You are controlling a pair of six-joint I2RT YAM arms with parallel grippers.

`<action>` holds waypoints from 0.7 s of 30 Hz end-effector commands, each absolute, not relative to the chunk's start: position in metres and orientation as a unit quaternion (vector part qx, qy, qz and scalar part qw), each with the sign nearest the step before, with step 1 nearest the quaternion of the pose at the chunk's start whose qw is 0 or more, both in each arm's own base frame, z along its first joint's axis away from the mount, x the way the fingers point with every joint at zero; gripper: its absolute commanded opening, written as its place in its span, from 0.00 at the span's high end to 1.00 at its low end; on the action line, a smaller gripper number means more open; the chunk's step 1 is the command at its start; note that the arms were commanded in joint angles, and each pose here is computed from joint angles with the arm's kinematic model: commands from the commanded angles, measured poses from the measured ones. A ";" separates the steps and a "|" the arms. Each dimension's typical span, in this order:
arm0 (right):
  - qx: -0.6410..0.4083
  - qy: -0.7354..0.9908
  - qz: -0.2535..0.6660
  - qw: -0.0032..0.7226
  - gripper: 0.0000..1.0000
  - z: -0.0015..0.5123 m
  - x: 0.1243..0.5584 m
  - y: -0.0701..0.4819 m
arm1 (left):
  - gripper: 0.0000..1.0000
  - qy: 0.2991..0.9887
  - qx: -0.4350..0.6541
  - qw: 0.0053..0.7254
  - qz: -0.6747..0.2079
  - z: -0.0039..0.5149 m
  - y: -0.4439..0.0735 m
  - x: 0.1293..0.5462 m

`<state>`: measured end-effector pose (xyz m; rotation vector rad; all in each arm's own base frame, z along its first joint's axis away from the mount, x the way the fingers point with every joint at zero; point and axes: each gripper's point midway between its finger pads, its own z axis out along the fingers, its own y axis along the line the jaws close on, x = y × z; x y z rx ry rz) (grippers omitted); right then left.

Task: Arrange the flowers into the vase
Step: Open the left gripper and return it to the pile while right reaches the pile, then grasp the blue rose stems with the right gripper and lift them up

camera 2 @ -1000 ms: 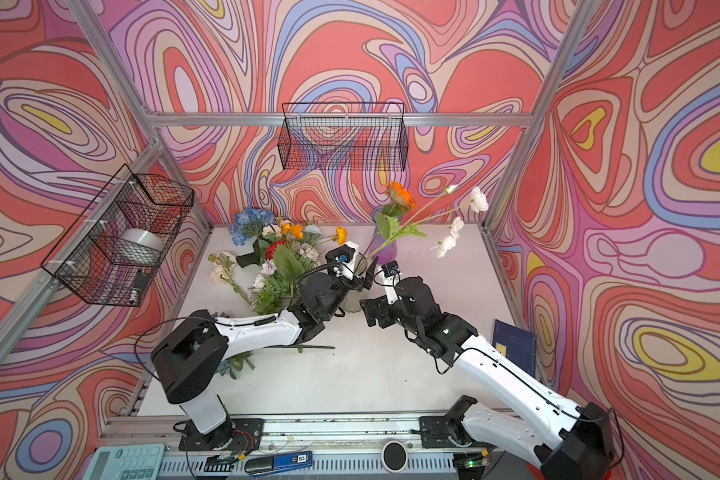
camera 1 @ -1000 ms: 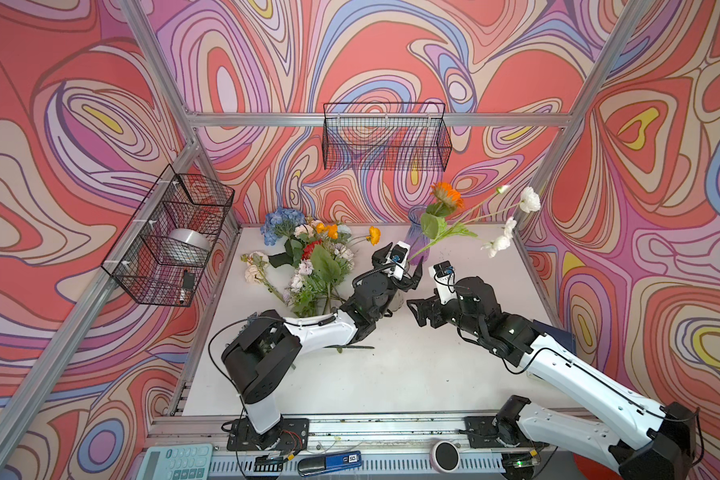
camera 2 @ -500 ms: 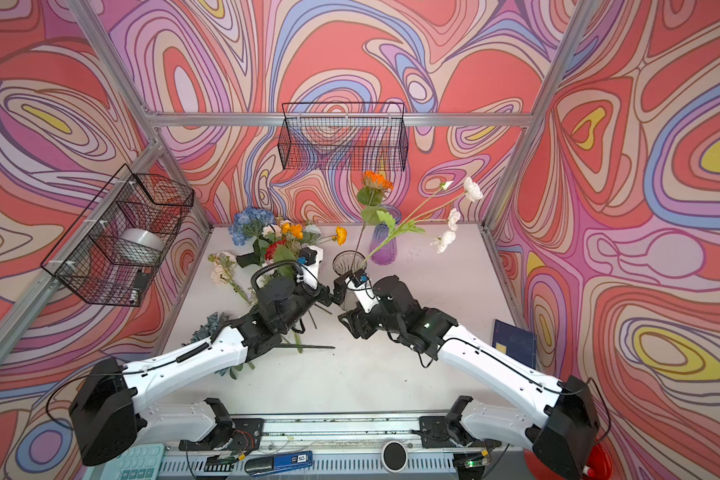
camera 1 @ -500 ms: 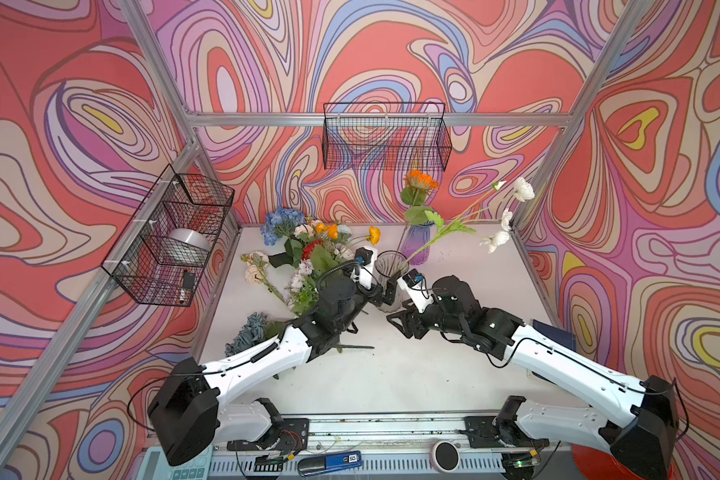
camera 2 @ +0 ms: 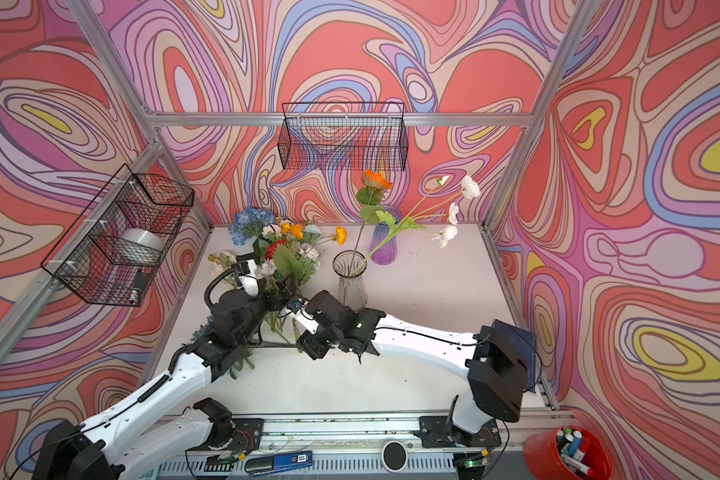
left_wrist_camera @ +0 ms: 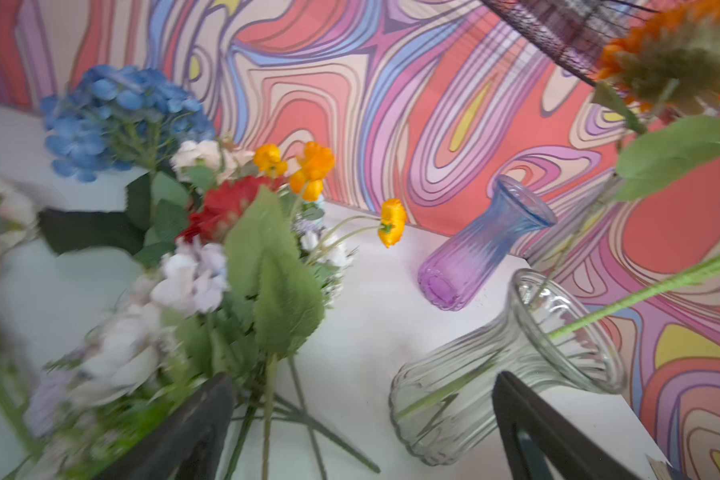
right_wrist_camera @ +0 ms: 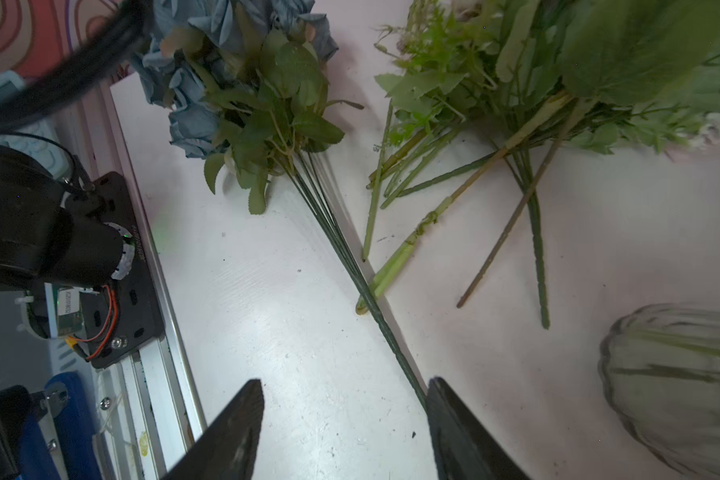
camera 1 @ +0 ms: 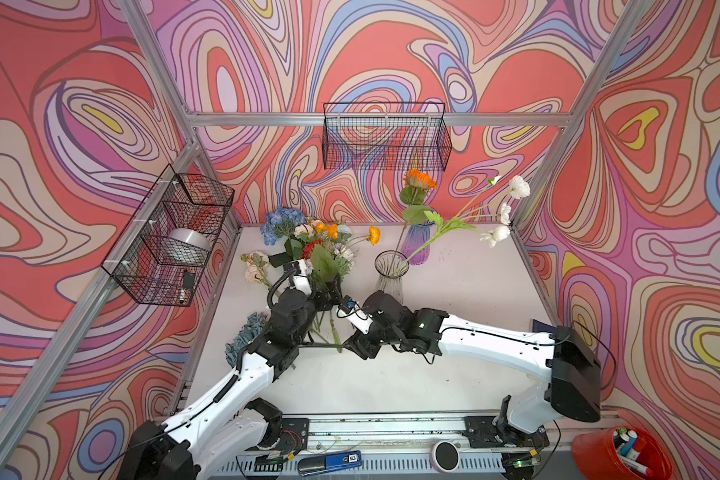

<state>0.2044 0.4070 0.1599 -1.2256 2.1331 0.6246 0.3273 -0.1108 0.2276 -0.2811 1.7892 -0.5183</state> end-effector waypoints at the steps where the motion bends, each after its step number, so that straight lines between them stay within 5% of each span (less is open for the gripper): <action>1: -0.502 0.786 0.205 0.298 0.35 0.152 0.206 0.425 | 0.00 0.772 -0.217 0.557 -0.216 0.199 -0.072 0.316; 11: -0.595 0.743 0.144 0.269 0.39 0.099 0.212 0.482 | 0.00 0.747 -0.326 0.538 -0.218 0.175 -0.004 0.287; 21: -0.584 0.742 0.080 0.319 0.55 0.055 0.252 0.508 | 0.00 0.753 -0.322 0.516 -0.253 0.169 -0.003 0.300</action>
